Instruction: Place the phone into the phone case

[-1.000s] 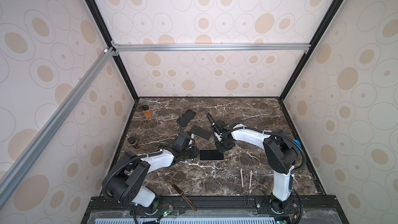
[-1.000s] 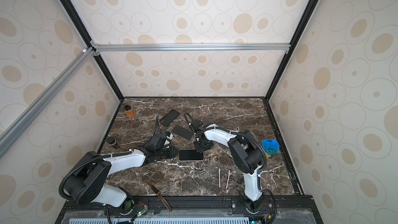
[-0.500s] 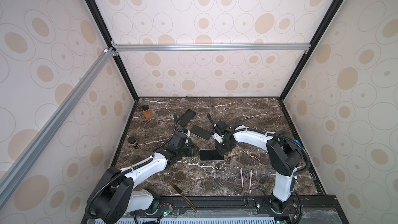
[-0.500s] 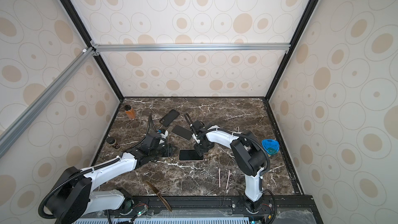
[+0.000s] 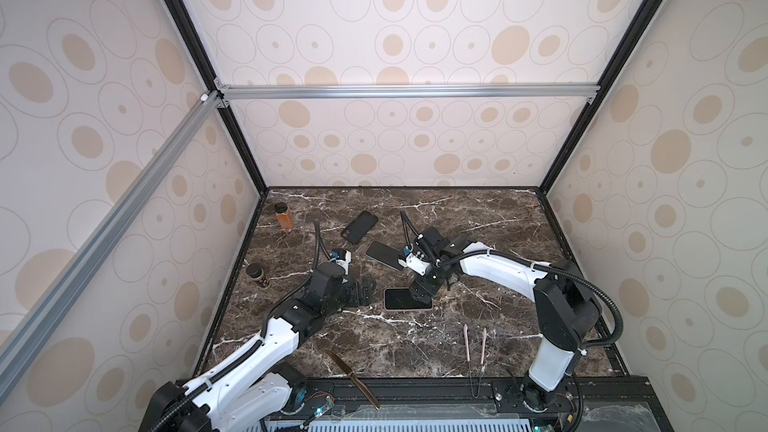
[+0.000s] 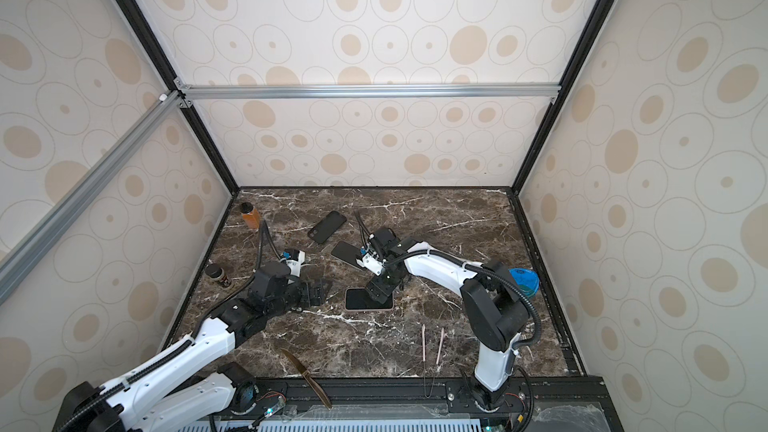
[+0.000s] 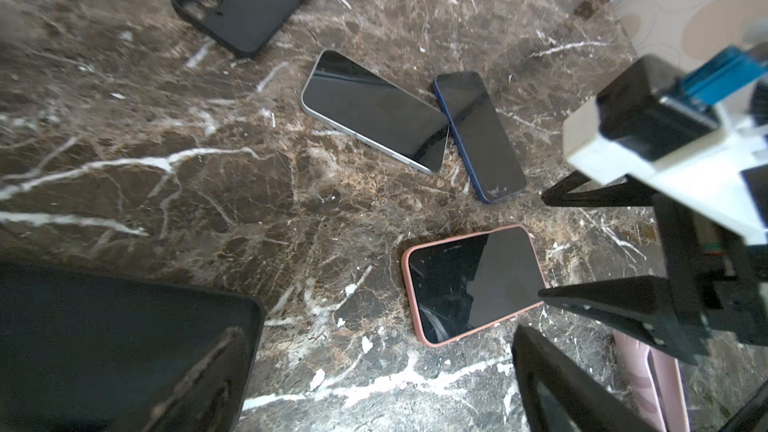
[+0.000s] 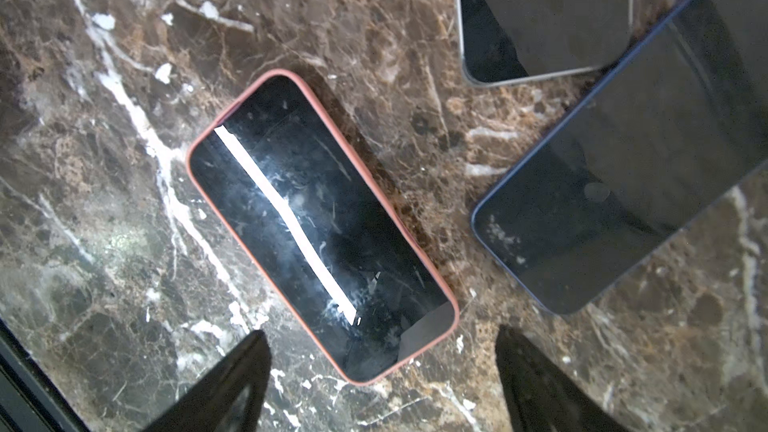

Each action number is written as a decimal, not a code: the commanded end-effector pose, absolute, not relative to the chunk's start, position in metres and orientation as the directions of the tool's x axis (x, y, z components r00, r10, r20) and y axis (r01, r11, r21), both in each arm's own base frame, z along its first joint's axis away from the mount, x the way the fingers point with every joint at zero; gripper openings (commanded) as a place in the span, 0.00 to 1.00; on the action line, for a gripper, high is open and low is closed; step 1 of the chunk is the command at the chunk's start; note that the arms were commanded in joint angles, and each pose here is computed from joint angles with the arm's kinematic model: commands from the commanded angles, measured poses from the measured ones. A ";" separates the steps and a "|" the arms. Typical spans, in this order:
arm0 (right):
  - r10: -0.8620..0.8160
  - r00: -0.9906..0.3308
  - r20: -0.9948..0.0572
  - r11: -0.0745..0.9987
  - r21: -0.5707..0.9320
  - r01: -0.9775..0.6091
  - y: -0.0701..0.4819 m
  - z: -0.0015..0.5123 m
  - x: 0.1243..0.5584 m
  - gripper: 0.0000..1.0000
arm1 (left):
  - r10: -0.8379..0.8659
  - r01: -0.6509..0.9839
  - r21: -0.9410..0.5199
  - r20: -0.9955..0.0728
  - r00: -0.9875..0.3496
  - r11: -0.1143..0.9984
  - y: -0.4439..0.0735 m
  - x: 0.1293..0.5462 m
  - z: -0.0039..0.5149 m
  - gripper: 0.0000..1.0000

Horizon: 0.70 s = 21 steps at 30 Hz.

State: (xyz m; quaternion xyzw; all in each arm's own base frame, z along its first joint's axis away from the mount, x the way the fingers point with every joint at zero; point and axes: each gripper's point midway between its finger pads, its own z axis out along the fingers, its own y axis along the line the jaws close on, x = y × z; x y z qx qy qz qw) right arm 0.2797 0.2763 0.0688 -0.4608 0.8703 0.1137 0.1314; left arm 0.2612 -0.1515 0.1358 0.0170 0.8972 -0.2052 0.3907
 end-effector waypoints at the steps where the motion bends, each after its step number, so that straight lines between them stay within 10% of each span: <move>1: -0.802 -0.442 -0.402 0.461 0.054 -0.886 0.288 0.083 0.278 0.96 | -0.125 0.145 -0.301 -0.720 -0.682 0.942 -0.134 0.259 0.135 1.00; 21: -0.917 -0.069 -0.392 0.094 -0.046 -0.994 0.298 0.059 0.273 1.00 | -0.236 0.052 -0.332 -0.763 -0.602 0.942 -0.106 0.246 0.155 1.00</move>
